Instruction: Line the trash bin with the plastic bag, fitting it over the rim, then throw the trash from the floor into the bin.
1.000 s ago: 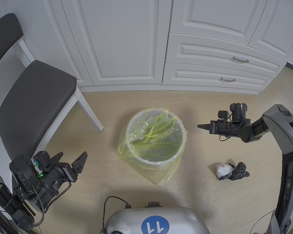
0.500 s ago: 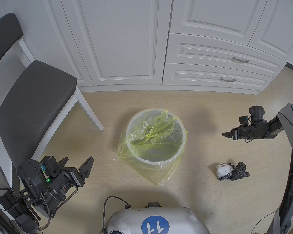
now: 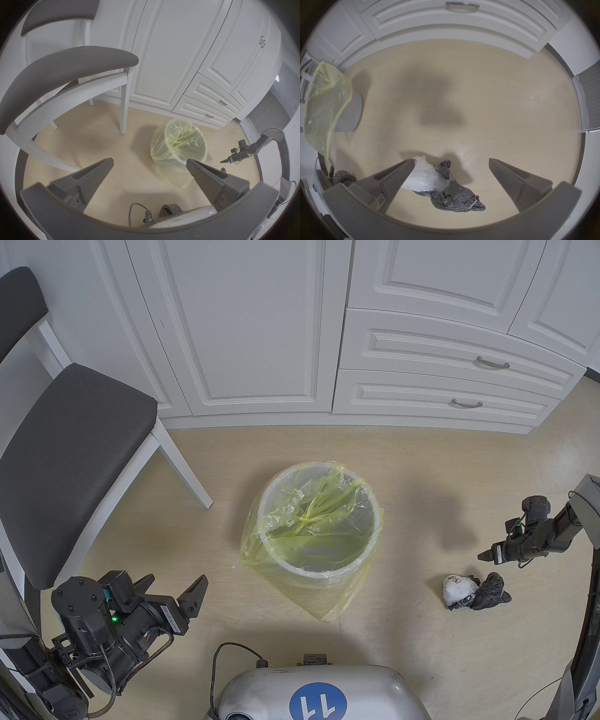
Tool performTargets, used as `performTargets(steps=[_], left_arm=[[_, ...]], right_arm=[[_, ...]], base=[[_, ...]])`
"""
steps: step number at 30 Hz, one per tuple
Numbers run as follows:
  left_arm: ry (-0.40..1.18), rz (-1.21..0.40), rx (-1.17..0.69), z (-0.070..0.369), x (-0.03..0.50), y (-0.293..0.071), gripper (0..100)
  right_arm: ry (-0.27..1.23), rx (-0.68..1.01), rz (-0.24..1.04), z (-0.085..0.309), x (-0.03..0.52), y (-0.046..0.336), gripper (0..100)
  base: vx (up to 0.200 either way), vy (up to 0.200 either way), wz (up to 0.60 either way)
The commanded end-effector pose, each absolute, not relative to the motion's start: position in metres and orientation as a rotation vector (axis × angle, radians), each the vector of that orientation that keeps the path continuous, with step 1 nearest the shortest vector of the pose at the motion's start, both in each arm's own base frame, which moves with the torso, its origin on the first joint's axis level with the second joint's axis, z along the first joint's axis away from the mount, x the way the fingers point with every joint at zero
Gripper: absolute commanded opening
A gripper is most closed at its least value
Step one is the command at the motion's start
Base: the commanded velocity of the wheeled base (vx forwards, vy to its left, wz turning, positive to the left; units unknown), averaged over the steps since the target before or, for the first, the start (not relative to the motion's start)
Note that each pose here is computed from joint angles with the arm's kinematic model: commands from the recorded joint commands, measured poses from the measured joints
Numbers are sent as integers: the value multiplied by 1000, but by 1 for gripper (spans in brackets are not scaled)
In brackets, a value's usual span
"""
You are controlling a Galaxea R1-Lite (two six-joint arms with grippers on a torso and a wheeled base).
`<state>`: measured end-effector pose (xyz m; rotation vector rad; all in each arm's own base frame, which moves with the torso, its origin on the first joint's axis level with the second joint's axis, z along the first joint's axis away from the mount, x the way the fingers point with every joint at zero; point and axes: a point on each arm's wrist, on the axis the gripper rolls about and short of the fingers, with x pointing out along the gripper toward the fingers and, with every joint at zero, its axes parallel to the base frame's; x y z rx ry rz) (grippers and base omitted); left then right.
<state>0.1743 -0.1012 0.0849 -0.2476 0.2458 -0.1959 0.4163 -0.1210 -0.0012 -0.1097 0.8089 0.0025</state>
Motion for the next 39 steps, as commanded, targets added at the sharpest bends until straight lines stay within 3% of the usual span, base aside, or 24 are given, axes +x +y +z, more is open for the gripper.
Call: performTargets(steps=[1, 8, 13, 30, 39], left_arm=[[276, -193, -232, 79, 171, -102, 100], [265, -195, -235, 82, 170, -102, 100], [258, -198, -240, 83, 169, -102, 100], [255, -195, -242, 83, 170, -101, 100], [238, -197, -251, 87, 169, -100, 100]], right_arm=[[876, -97, 0, -38, 419, -133, 100], [934, -77, 12, -58, 426, -142, 100], [1001, 23, 140, -57, 437, -143, 100], [1259, 109, 187, -61, 453, -159, 100], [1093, 117, 115, -73, 474, -158, 100]], base=[[0, 0, 0], [0, 0, 0], [0, 0, 0], [0, 0, 0], [0, 0, 0]])
